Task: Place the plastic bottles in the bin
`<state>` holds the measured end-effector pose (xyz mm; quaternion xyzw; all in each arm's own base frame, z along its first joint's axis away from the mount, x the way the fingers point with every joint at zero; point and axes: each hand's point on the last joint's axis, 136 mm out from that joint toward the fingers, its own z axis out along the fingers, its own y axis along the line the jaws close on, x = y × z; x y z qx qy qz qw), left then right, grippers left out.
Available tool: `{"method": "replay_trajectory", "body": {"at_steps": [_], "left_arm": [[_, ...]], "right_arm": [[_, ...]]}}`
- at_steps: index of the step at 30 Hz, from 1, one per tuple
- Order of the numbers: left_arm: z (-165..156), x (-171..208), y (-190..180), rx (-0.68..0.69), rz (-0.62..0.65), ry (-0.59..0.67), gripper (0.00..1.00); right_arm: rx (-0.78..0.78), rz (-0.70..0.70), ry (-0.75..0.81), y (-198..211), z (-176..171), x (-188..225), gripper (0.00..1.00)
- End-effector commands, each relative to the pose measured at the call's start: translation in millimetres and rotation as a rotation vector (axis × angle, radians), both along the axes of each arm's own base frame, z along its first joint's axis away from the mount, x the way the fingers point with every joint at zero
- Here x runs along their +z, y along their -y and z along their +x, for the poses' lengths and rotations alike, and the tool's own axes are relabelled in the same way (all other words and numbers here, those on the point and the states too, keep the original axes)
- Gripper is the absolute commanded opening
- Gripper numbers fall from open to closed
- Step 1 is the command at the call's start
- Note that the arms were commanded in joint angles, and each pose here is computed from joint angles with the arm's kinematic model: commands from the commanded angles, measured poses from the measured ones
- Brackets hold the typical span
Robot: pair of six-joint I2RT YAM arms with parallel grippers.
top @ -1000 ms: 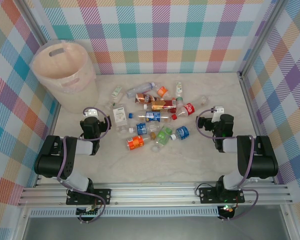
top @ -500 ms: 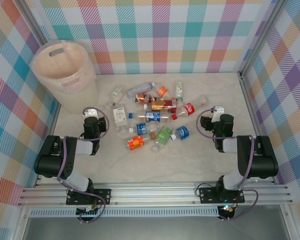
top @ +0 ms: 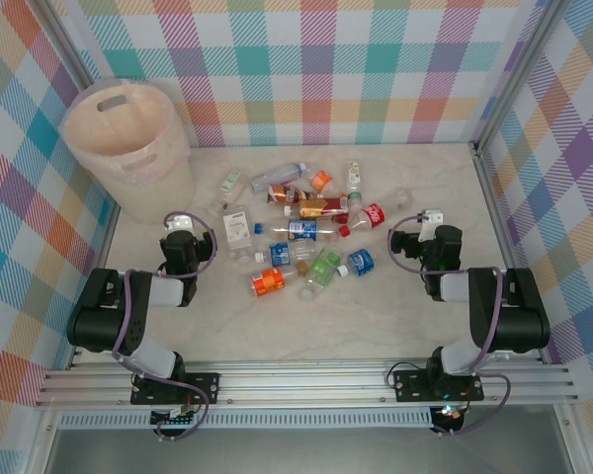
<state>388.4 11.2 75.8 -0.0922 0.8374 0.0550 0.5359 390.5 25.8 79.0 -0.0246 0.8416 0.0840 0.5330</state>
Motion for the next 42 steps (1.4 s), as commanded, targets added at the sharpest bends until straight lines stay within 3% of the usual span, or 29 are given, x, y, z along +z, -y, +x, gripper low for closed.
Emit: {"method": "replay_trajectory", "body": {"at_steps": [1,7,15,20,28,32,42], "left_arm": [[4,26,-3,0.026,0.000,0.014,1.00],[-7,56,-4,0.063,-0.029,0.015,1.00],[-21,79,12,0.121,-0.258,-0.040,1.00],[-32,74,18,0.187,-0.379,-0.159,1.00],[-32,73,-1,0.200,-0.217,-0.163,1.00],[-25,75,15,0.147,-0.295,-0.167,1.00],[-32,40,60,0.103,-0.511,-0.416,1.00]], "right_arm": [[0.007,0.001,0.027,0,10,28,1.00],[-0.076,0.015,-0.023,11,7,50,1.00],[-0.134,0.106,-0.067,13,0,53,1.00],[-0.248,0.109,-0.109,30,-2,41,1.00],[-0.172,0.037,-0.056,24,-2,30,1.00],[-0.202,0.056,-0.094,27,-1,30,1.00],[-0.312,0.125,-0.105,38,-4,50,1.00]]}}
